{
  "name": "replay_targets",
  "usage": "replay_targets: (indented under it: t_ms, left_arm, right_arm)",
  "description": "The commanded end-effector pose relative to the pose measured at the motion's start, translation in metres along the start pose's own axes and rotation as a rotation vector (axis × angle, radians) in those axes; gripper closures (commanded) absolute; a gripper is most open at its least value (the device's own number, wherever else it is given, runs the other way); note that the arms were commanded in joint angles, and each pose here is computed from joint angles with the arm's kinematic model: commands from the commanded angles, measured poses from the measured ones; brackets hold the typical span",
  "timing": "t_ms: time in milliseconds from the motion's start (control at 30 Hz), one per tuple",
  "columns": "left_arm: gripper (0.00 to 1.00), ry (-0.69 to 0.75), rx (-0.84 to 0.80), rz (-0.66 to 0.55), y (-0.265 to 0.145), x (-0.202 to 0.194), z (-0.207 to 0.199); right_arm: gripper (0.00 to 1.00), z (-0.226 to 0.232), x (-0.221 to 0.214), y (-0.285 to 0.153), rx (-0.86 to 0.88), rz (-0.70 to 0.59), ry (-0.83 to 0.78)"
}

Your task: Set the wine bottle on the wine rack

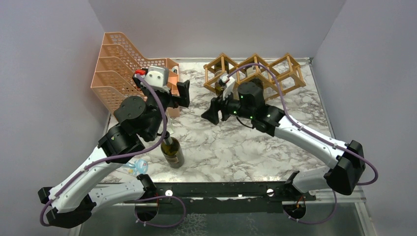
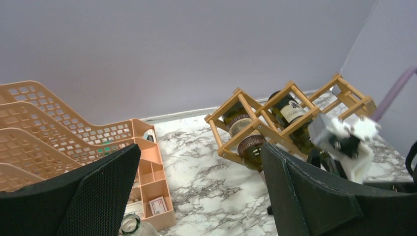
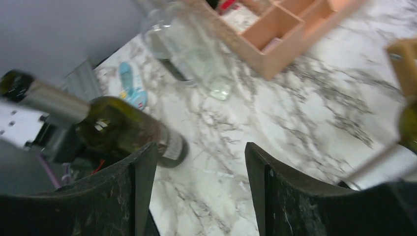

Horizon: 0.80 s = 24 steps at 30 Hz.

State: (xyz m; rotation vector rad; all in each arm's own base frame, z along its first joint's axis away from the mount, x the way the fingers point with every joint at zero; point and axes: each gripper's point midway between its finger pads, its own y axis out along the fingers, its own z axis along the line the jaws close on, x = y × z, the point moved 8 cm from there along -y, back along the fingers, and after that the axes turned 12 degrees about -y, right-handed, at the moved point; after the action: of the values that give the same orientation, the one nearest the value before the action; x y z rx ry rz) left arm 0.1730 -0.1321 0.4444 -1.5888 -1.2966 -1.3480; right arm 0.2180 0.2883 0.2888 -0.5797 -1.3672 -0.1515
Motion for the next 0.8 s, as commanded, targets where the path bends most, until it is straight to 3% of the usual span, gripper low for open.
replay_targets:
  t_ms: [0,267,500,767]
  left_arm:
    - [0.01,-0.069,0.036,-0.080,-0.007,0.025,0.006]
    - [0.01,-0.091,0.035,-0.110,-0.015,0.035,0.010]
    - [0.01,-0.092,0.040,-0.121,-0.015,0.036,0.011]
    - [0.01,-0.086,0.036,-0.116,-0.014,0.032,0.011]
  right_arm:
    - [0.34,0.048,0.021,0.012,0.250,-0.161,-0.157]
    - [0.37,0.099,0.023,0.033,0.469,-0.221,-0.269]
    - [0.38,0.113,0.022,0.057,0.474,-0.249,-0.306]
    - [0.40,0.137,0.012,0.086,0.604,-0.269,-0.350]
